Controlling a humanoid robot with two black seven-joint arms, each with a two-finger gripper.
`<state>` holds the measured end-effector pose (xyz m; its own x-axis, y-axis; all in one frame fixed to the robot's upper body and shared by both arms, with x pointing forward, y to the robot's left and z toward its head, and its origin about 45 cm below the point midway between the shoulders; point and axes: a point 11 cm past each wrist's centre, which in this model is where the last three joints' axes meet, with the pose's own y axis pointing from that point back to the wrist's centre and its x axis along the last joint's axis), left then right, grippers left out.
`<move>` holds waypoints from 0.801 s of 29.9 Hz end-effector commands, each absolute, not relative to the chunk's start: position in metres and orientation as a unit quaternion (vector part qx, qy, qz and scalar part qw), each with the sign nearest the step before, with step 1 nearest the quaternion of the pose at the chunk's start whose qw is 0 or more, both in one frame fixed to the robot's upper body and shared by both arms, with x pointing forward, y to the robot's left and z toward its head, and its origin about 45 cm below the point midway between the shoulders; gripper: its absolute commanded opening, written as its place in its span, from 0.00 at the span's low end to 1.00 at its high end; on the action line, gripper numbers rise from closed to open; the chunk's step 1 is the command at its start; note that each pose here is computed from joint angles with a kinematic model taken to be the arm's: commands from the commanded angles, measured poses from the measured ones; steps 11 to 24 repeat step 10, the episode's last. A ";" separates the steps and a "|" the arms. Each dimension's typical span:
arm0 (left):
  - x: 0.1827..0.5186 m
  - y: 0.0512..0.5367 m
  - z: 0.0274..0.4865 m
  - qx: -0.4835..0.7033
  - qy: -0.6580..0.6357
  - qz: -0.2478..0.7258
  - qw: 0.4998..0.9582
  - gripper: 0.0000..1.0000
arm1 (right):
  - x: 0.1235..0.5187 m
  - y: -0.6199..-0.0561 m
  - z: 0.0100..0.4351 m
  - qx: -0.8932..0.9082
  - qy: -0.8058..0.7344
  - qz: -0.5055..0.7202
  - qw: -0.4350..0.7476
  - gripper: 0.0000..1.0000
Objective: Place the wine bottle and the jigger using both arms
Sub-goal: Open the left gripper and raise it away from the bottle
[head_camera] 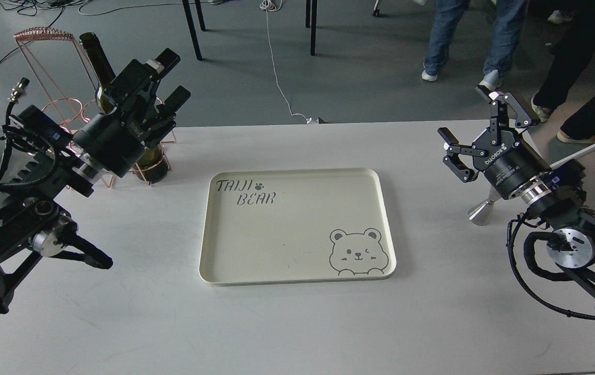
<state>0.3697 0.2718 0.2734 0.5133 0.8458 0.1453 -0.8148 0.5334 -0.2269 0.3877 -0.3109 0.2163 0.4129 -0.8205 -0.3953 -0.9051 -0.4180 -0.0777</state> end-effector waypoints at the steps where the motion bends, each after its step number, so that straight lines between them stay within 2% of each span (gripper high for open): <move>1: 0.354 0.277 0.245 -0.130 -0.027 0.510 0.850 0.98 | 0.388 -0.306 0.215 -0.828 0.519 0.155 0.148 0.99; 4: 0.343 0.286 0.226 -0.175 0.031 0.529 0.830 0.98 | 0.385 -0.303 0.208 -0.826 0.519 0.164 0.148 0.99; 8: 0.335 0.293 0.211 -0.176 0.052 0.541 0.821 0.98 | 0.383 -0.303 0.206 -0.825 0.519 0.167 0.151 0.99; 24: 0.334 0.294 0.209 -0.174 0.055 0.542 0.820 0.98 | 0.383 -0.304 0.207 -0.823 0.521 0.167 0.154 0.99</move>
